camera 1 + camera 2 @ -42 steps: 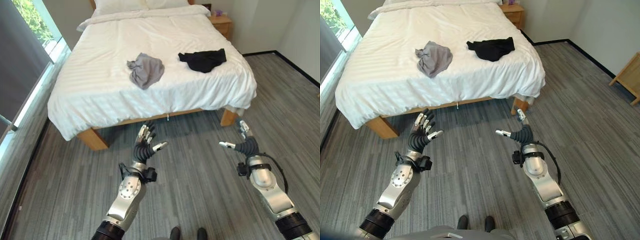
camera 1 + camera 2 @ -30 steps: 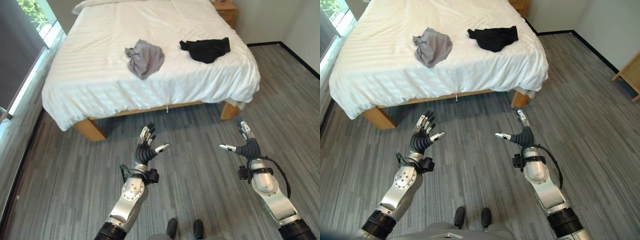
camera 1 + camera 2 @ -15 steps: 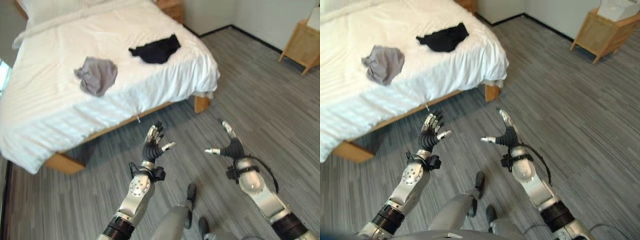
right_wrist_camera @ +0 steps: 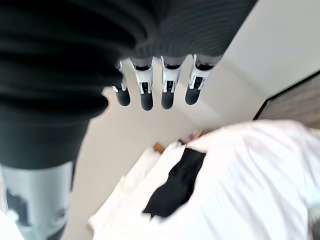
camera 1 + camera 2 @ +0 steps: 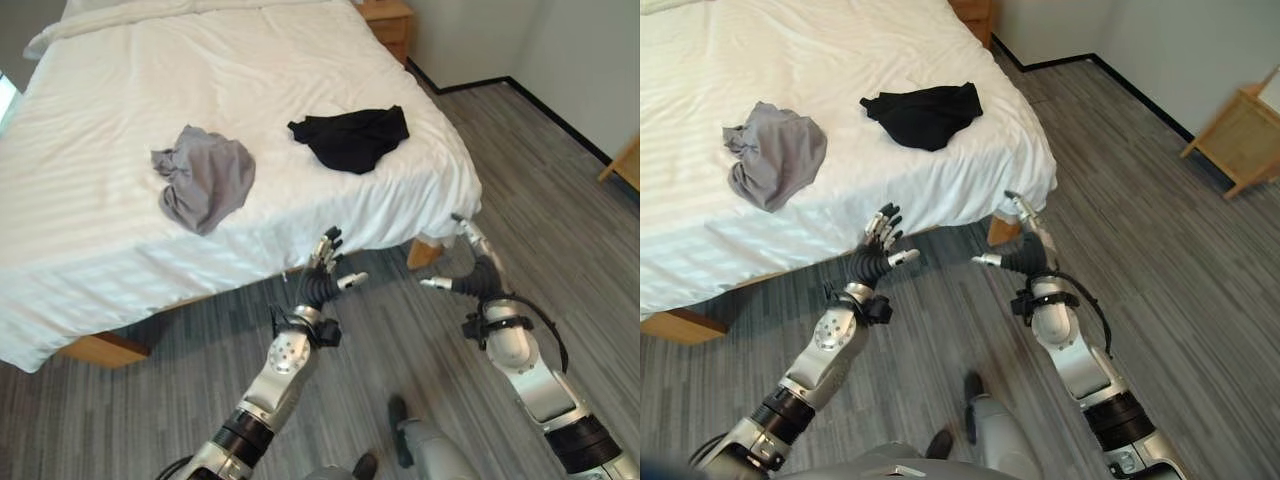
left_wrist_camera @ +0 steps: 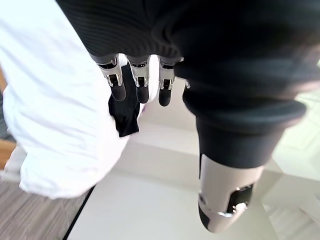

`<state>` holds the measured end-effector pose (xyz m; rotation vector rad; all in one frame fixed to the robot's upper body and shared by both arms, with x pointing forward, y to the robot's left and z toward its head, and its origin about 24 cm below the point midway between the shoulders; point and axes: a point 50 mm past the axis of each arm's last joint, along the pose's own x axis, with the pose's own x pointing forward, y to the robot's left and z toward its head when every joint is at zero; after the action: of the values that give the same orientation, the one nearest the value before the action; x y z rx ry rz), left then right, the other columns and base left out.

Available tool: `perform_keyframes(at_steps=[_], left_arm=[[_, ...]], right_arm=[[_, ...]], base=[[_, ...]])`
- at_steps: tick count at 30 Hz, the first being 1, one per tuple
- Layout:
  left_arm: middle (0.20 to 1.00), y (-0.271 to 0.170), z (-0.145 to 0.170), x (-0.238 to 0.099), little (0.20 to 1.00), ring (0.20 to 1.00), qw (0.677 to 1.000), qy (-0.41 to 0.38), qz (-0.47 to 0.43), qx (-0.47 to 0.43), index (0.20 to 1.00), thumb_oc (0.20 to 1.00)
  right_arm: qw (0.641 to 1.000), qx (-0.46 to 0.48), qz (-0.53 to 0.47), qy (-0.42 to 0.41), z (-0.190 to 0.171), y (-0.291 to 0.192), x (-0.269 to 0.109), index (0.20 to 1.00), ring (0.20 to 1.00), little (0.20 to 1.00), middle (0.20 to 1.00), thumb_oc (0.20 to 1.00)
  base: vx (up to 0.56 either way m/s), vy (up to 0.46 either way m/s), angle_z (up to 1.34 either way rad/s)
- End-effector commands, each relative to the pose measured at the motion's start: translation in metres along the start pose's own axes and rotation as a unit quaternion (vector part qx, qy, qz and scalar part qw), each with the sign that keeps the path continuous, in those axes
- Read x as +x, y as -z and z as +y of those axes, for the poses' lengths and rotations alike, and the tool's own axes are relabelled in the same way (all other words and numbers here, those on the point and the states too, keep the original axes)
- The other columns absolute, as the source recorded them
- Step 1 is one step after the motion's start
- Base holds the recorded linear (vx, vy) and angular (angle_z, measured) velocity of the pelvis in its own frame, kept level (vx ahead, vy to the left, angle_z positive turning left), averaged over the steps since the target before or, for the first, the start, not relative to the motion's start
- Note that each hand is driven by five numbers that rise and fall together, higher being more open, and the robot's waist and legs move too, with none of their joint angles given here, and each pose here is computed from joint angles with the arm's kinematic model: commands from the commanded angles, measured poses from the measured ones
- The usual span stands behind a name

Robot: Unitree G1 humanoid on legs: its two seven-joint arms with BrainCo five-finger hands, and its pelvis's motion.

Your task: Pick up bed clothes into laundry basket.

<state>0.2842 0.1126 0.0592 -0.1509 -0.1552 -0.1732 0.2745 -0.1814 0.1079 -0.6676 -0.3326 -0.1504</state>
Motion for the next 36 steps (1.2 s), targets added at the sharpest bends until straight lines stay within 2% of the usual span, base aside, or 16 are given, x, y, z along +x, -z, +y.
perform_keyframes(at_steps=[1,3,7,8,9,10,11,14,16,21,24,28,29,32,34,36], left_arm=[[1.000,-0.012,0.005,-0.016,1.000,1.000,0.999,0.013,-0.033,-0.011,1.000,1.000],[1.000,-0.012,0.011,-0.021,1.000,1.000,0.999,0.007,-0.034,-0.015,1.000,1.000],[1.000,-0.003,0.018,-0.032,1.000,1.000,1.000,-0.022,-0.015,-0.017,1.000,1.000],[1.000,-0.003,0.023,-0.036,1.000,1.000,0.999,-0.036,-0.014,-0.009,1.000,1.000],[1.000,-0.003,0.023,-0.035,1.000,1.000,0.999,-0.037,-0.015,-0.009,1.000,1.000],[1.000,-0.004,0.030,-0.037,1.000,1.000,0.998,-0.054,-0.020,-0.007,1.000,1.000],[1.000,-0.005,0.030,-0.037,1.000,1.000,0.998,-0.055,-0.021,-0.007,1.000,1.000],[1.000,0.001,0.039,-0.042,1.000,1.000,0.995,-0.092,-0.005,-0.030,1.000,1.000],[1.000,0.004,0.043,-0.046,1.000,1.000,0.994,-0.104,0.004,-0.045,1.000,1.000],[1.000,0.021,0.056,-0.067,1.000,1.000,0.986,-0.140,0.050,-0.071,1.000,1.000],[1.000,0.024,0.066,-0.078,1.000,1.000,0.985,-0.151,0.060,-0.064,1.000,1.000],[1.000,0.024,0.076,-0.080,1.000,1.000,0.984,-0.157,0.063,-0.055,1.000,1.000],[1.000,0.024,0.080,-0.081,1.000,1.000,0.984,-0.160,0.062,-0.051,1.000,1.000],[1.000,0.025,0.085,-0.081,1.000,1.000,0.983,-0.165,0.064,-0.048,1.000,1.000],[1.000,0.024,0.084,-0.080,1.000,1.000,0.984,-0.160,0.064,-0.047,1.000,1.000],[1.000,0.024,0.085,-0.080,1.000,1.000,0.984,-0.159,0.065,-0.046,1.000,1.000]], right_arm=[[0.992,-0.052,-0.033,0.111,-0.040,-0.010,0.040,1.000,1.000,1.000,1.000,1.000],[0.981,-0.114,-0.045,0.152,-0.063,-0.014,0.055,1.000,1.000,1.000,1.000,1.000],[0.962,-0.156,-0.049,0.220,-0.094,-0.025,0.073,1.000,1.000,1.000,1.000,1.000],[0.951,-0.192,-0.063,0.236,-0.110,-0.032,0.081,1.000,1.000,1.000,1.000,1.000],[0.950,-0.192,-0.064,0.236,-0.110,-0.033,0.082,1.000,1.000,1.000,1.000,1.000],[0.932,-0.229,-0.096,0.263,-0.131,-0.051,0.091,1.000,1.000,1.000,1.000,1.000],[0.932,-0.229,-0.097,0.263,-0.131,-0.051,0.092,1.000,1.000,1.000,1.000,1.000],[0.915,-0.268,-0.102,0.284,-0.164,-0.063,0.096,1.000,1.000,1.000,1.000,1.000],[0.916,-0.263,-0.111,0.281,-0.167,-0.069,0.100,1.000,1.000,1.000,1.000,1.000],[0.932,-0.273,-0.092,0.220,-0.148,-0.067,0.114,1.000,1.000,1.000,1.000,1.000],[0.951,-0.257,-0.041,0.164,-0.120,-0.047,0.138,1.000,1.000,1.000,1.000,1.000],[0.959,-0.255,-0.003,0.125,-0.099,-0.038,0.155,1.000,1.000,1.000,1.000,1.000],[0.964,-0.246,0.028,0.100,-0.081,-0.027,0.159,1.000,1.000,1.000,1.000,1.000],[0.965,-0.247,0.053,0.077,-0.065,-0.018,0.162,1.000,1.000,1.000,1.000,1.000],[0.965,-0.229,0.119,0.039,-0.042,0.009,0.152,1.000,1.000,1.000,1.000,1.000],[0.965,-0.222,0.135,0.031,-0.038,0.015,0.150,1.000,1.000,1.000,1.000,1.000]], base=[[0.52,-0.194,1.28],[0.33,-0.202,0.73],[0.45,-0.183,0.58],[0.30,-0.023,0.66],[0.27,-0.027,0.46],[0.09,-0.013,0.19],[0.16,-0.055,0.25],[0.21,-0.035,0.34],[0.20,0.002,1.10],[0.15,0.030,0.05],[0.09,0.052,-0.32],[0.06,0.051,0.22],[0.06,0.063,0.14],[0.04,0.042,0.20],[0.02,0.074,0.38],[0.01,0.038,0.20]])
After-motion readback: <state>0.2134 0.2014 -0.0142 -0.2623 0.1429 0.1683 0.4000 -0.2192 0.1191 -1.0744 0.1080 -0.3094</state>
